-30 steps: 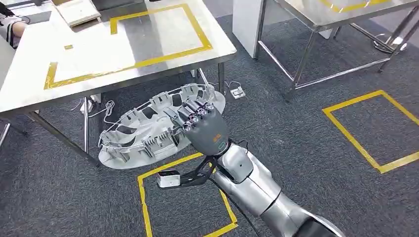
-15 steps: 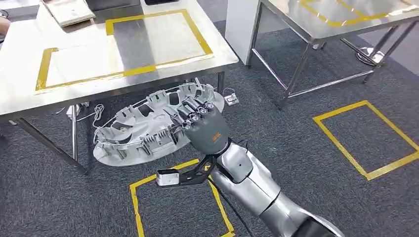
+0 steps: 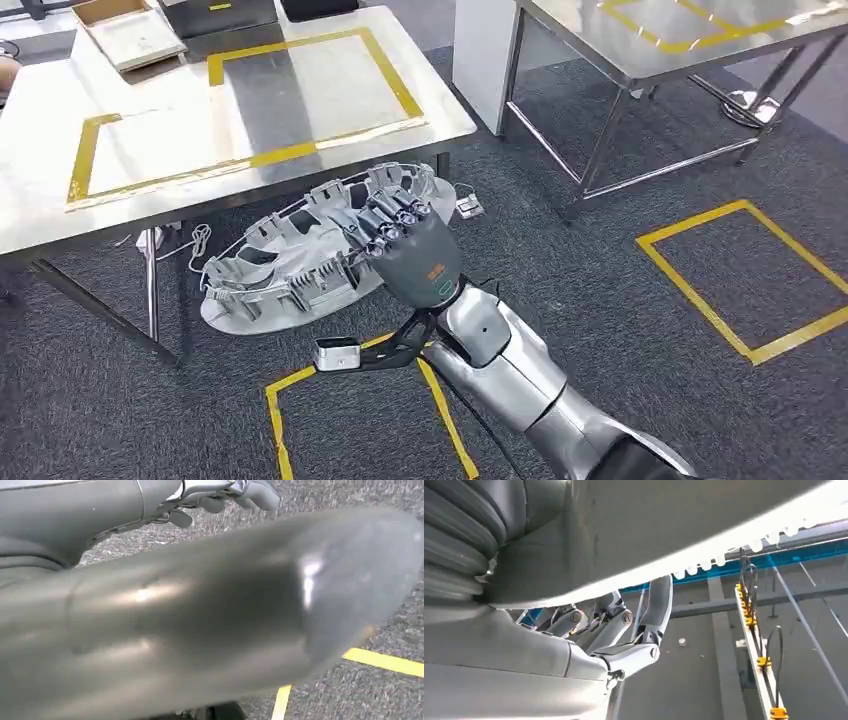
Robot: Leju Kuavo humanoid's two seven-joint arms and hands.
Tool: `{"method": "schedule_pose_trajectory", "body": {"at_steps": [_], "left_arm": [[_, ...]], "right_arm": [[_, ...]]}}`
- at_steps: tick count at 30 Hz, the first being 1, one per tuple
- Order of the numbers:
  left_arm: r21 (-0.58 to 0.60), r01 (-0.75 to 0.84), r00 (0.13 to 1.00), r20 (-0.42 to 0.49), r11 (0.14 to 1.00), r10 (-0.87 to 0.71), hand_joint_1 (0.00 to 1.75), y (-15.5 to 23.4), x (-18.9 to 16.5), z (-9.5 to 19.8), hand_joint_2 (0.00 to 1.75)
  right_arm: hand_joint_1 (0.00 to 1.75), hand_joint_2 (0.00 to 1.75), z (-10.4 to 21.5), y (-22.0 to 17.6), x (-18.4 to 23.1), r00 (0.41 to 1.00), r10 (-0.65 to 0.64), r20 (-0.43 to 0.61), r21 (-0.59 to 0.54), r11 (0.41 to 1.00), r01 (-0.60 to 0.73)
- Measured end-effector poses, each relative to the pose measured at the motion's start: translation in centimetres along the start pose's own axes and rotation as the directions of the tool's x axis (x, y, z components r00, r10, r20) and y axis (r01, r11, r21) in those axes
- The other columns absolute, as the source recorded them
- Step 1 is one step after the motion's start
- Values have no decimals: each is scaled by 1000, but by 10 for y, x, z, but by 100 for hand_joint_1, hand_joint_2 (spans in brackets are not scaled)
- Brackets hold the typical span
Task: Take the parts from the cabinet and place them on the table.
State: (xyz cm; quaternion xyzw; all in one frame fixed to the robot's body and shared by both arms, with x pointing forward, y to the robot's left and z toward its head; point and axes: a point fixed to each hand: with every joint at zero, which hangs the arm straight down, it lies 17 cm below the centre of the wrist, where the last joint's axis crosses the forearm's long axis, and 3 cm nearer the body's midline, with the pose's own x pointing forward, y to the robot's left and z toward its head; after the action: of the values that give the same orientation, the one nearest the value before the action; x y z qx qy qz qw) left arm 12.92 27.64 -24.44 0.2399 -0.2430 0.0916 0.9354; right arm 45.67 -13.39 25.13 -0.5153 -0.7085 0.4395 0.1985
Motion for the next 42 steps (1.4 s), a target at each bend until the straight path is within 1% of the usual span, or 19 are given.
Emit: {"method": "schedule_pose_trajectory", "body": {"at_steps": [12,18,30,34,38,42], "left_arm": [[-3,-2,1000,-14,1000,2,0,-2,-1,1,0],[-6,0,1000,-16,1000,0,0,-2,-2,1,0],[-12,-3,1000,-28,1000,3,0,-4,-4,1,0],[-9,-3,999,-34,1000,3,0,-2,-6,1,0],[-11,-5,1000,-26,1000,5,0,-3,-4,1,0],[-14,-3,1000,-21,1000,2,0,-4,-3,1,0]], "right_arm": [[175,175,-4,2,5,1000,-2,20,11,1000,2],[175,175,0,13,6,1000,-6,22,39,999,5],[175,175,-5,10,12,999,-15,46,33,999,13],[175,175,-3,16,14,998,-25,52,53,998,22],[175,175,-9,24,10,998,-18,52,78,997,13],[175,175,-13,26,6,998,-44,44,78,996,41]]}}
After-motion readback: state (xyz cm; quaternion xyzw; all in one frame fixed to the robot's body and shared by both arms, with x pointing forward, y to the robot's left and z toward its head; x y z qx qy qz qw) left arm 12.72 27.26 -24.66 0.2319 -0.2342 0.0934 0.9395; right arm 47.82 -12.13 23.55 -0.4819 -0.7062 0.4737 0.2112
